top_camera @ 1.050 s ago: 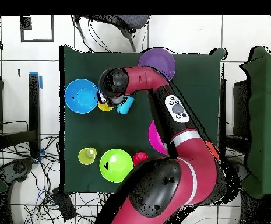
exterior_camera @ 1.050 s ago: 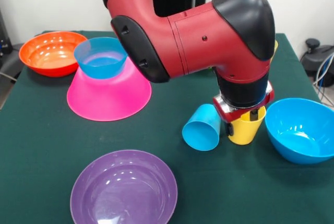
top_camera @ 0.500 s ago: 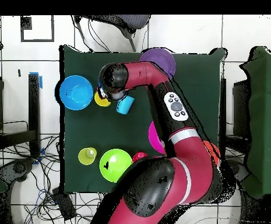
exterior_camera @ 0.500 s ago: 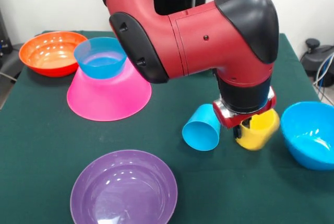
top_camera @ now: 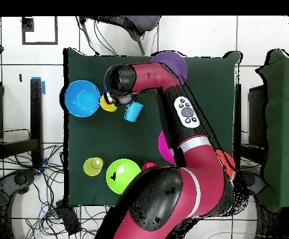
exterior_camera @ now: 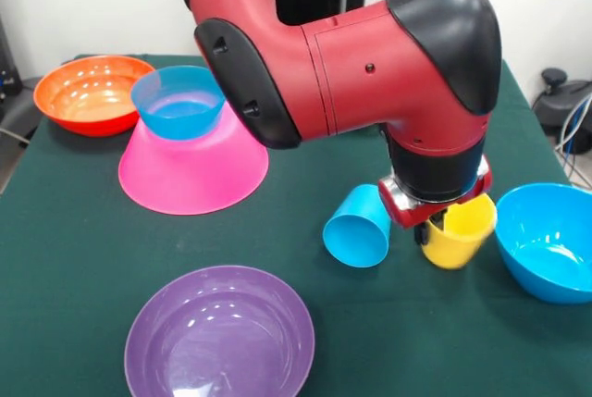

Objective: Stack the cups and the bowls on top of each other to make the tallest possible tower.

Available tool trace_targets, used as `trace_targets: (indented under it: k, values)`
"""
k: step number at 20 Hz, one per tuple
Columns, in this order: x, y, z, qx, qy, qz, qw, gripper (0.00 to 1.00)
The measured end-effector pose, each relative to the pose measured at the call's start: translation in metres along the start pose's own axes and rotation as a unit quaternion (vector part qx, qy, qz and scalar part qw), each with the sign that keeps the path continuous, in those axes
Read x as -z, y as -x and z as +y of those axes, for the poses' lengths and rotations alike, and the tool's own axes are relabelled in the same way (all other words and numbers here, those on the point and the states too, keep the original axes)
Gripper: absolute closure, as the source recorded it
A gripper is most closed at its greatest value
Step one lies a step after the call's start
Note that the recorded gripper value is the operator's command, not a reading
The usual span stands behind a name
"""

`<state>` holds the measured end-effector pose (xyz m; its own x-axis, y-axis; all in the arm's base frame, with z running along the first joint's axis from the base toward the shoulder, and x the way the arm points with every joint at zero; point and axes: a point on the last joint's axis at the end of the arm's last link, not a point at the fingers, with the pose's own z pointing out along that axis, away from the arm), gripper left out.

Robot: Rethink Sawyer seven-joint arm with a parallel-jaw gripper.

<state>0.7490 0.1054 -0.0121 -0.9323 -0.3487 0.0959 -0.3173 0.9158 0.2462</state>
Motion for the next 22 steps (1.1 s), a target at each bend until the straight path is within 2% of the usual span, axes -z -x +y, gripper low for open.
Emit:
trace_targets:
  k: [3,7,9,11,13,14,18,22]
  values:
    - [0.004,0.000,0.000,-0.001,0.002,-0.001,1.0000,1.00]
    - [0.020,-0.006,0.000,-0.002,0.005,0.002,1.0000,1.00]
    - [0.037,-0.012,0.000,-0.003,0.008,0.007,0.9999,1.00]
    - [0.065,-0.024,-0.004,-0.003,0.005,0.018,0.9998,1.00]
    - [0.079,-0.031,-0.006,-0.004,0.002,0.022,0.9997,1.00]
    - [0.105,-0.043,-0.013,-0.006,-0.007,0.024,0.9997,1.00]
    - [0.142,-0.064,-0.028,-0.012,-0.025,0.019,0.9994,1.00]
    - [0.186,-0.098,-0.058,-0.031,-0.051,0.012,0.9981,1.00]
